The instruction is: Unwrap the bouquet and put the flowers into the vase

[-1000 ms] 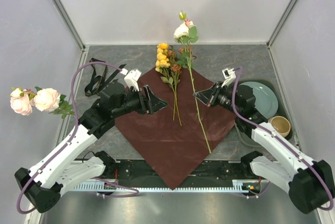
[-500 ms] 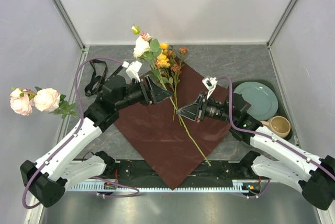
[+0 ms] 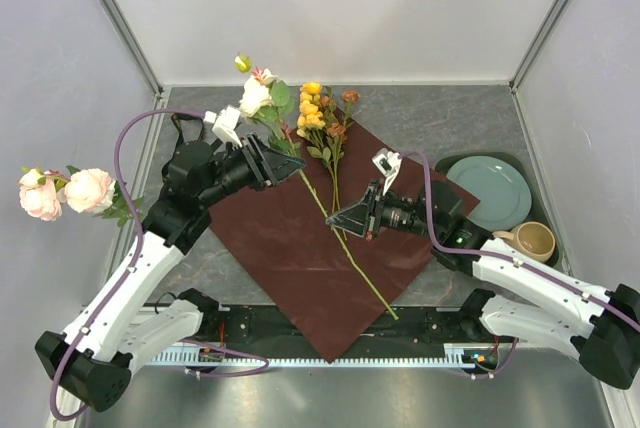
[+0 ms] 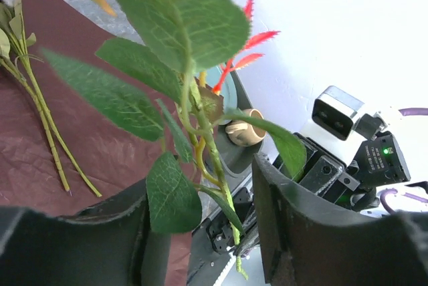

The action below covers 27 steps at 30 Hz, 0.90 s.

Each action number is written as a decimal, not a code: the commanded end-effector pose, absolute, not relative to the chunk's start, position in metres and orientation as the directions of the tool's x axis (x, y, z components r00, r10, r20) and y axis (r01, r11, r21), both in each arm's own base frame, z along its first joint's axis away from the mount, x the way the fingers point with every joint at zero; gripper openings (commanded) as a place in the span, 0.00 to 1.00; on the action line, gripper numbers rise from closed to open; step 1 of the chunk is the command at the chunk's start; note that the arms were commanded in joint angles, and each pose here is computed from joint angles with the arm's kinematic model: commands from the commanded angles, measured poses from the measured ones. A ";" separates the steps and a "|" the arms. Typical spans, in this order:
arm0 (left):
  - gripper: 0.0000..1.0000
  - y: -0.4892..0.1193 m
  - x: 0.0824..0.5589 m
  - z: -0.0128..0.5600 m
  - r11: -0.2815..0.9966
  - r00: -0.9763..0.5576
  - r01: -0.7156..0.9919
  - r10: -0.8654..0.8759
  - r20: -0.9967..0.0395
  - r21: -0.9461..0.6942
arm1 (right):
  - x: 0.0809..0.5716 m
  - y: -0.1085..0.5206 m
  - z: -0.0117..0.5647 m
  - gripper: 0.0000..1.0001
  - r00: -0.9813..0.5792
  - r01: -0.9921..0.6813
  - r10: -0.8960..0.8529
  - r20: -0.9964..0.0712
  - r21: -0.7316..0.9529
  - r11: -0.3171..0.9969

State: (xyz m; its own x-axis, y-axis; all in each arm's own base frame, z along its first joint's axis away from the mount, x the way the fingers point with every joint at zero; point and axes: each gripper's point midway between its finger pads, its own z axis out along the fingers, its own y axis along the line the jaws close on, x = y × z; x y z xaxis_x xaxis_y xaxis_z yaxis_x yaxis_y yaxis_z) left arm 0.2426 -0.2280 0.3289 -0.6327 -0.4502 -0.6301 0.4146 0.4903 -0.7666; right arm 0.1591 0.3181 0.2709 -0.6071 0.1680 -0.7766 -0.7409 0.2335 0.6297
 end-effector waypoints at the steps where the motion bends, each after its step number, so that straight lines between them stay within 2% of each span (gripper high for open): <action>1: 0.52 -0.231 0.237 0.353 0.417 -0.634 0.460 -0.463 -0.619 -0.784 | 0.160 0.325 0.308 0.00 -0.517 -0.808 0.215 -0.829 0.555 0.197; 3: 0.49 -0.229 0.238 0.353 0.419 -0.630 0.461 -0.466 -0.621 -0.782 | 0.160 0.326 0.307 0.00 -0.511 -0.811 0.208 -0.834 0.548 0.204; 5: 0.41 -0.229 0.237 0.354 0.417 -0.632 0.465 -0.461 -0.623 -0.781 | 0.158 0.329 0.306 0.00 -0.509 -0.814 0.198 -0.838 0.543 0.204; 6: 0.34 -0.228 0.237 0.355 0.417 -0.628 0.468 -0.463 -0.626 -0.779 | 0.158 0.330 0.306 0.00 -0.503 -0.818 0.194 -0.842 0.537 0.207; 8: 0.28 -0.228 0.236 0.358 0.417 -0.621 0.481 -0.458 -0.635 -0.771 | 0.156 0.332 0.303 0.00 -0.505 -0.820 0.178 -0.845 0.534 0.208; 9: 0.18 -0.227 0.235 0.360 0.418 -0.618 0.486 -0.457 -0.640 -0.768 | 0.155 0.333 0.304 0.00 -0.497 -0.826 0.174 -0.850 0.525 0.207; 12: 0.02 -0.224 0.233 0.366 0.430 -0.593 0.511 -0.450 -0.668 -0.744 | 0.153 0.335 0.303 0.00 -0.494 -0.831 0.156 -0.855 0.518 0.205; 13: 0.02 -0.221 0.234 0.367 0.444 -0.574 0.519 -0.451 -0.683 -0.730 | 0.153 0.336 0.298 0.02 -0.499 -0.828 0.140 -0.855 0.518 0.213; 15: 0.02 -0.217 0.232 0.372 0.460 -0.549 0.533 -0.451 -0.704 -0.710 | 0.157 0.338 0.299 0.19 -0.498 -0.826 0.132 -0.857 0.515 0.230; 16: 0.02 -0.212 0.230 0.377 0.482 -0.514 0.551 -0.447 -0.732 -0.681 | 0.164 0.335 0.294 0.42 -0.498 -0.811 0.131 -0.857 0.514 0.278; 18: 0.02 -0.205 0.224 0.387 0.517 -0.481 0.562 -0.430 -0.764 -0.645 | 0.173 0.331 0.295 0.62 -0.487 -0.795 0.149 -0.861 0.507 0.333; 19: 0.02 -0.198 0.225 0.393 0.561 -0.427 0.580 -0.408 -0.807 -0.591 | 0.184 0.324 0.291 0.79 -0.483 -0.762 0.168 -0.860 0.507 0.404; 20: 0.02 -0.192 0.220 0.414 0.579 -0.373 0.603 -0.405 -0.835 -0.549 | 0.191 0.319 0.289 0.85 -0.478 -0.740 0.180 -0.860 0.504 0.446; 21: 0.02 -0.183 0.219 0.410 0.629 -0.365 0.571 -0.380 -0.850 -0.527 | 0.195 0.314 0.285 0.95 -0.478 -0.719 0.178 -0.860 0.499 0.484; 23: 0.02 -0.163 0.211 0.442 0.703 -0.232 0.590 -0.324 -0.917 -0.397 | 0.206 0.302 0.288 0.98 -0.443 -0.684 0.211 -0.871 0.481 0.549; 24: 0.02 -0.153 0.208 0.441 0.742 -0.221 0.563 -0.290 -0.931 -0.365 | 0.209 0.299 0.287 0.98 -0.439 -0.668 0.215 -0.872 0.477 0.571; 27: 0.02 -0.105 0.202 0.484 0.876 -0.028 0.432 -0.223 -0.974 -0.213 | 0.216 0.291 0.282 0.98 -0.430 -0.634 0.216 -0.877 0.463 0.620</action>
